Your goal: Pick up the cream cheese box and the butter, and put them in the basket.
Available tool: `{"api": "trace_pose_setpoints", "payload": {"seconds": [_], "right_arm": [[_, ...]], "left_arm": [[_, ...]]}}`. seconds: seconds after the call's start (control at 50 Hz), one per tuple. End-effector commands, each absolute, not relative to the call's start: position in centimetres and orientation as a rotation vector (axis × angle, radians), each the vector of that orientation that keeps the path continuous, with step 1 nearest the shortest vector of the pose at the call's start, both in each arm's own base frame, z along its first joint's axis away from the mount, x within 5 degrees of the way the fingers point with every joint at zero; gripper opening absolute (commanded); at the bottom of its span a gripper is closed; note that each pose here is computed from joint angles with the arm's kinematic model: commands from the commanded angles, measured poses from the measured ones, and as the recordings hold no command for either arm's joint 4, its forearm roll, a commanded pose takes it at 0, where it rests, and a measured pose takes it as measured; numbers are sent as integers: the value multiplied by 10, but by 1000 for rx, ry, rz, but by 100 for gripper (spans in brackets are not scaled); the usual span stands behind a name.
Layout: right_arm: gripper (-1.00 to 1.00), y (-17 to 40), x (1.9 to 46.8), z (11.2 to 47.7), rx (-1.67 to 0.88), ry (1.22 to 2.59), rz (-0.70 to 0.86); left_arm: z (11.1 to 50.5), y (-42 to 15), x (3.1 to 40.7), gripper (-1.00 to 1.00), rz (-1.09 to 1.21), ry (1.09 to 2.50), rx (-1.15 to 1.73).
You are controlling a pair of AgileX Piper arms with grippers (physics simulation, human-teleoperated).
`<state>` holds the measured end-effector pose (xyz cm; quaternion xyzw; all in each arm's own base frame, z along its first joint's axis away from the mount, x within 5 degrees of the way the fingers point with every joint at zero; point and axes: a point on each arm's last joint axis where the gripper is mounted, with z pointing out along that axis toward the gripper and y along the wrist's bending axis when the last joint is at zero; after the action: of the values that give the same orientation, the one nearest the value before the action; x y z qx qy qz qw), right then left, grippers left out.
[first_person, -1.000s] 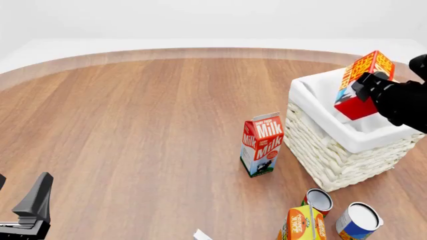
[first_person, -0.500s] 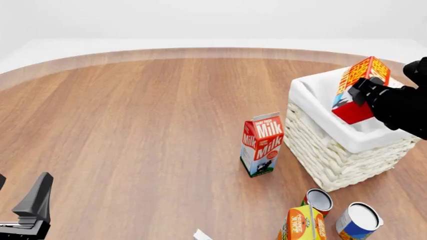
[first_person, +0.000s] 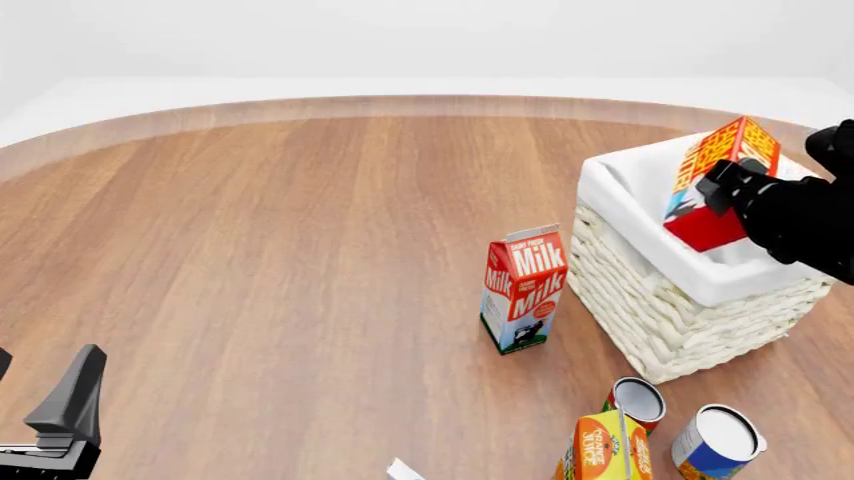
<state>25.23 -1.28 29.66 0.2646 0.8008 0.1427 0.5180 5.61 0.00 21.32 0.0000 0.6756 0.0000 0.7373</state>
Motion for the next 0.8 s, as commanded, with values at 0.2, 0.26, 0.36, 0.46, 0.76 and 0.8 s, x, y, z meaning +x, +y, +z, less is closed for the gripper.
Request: {"api": "trace_pose_setpoints", "payload": {"seconds": [0.2, 0.26, 0.36, 0.46, 0.76, 0.8], "right_arm": [[100, -10, 249, 311, 596, 1883, 351], [100, -6, 246, 314, 582, 1877, 363], [100, -2, 243, 317, 563, 1875, 378], [100, 1, 240, 320, 547, 1874, 382], [100, 14, 229, 329, 465, 1879, 405], [100, 15, 226, 332, 459, 1876, 410]], "left_arm": [[213, 0, 56, 100, 0, 1484, 0], [213, 0, 56, 100, 0, 1484, 0], [213, 0, 56, 100, 0, 1484, 0], [213, 0, 56, 100, 0, 1484, 0], [213, 0, 56, 100, 0, 1484, 0], [213, 0, 56, 100, 0, 1484, 0]]}}
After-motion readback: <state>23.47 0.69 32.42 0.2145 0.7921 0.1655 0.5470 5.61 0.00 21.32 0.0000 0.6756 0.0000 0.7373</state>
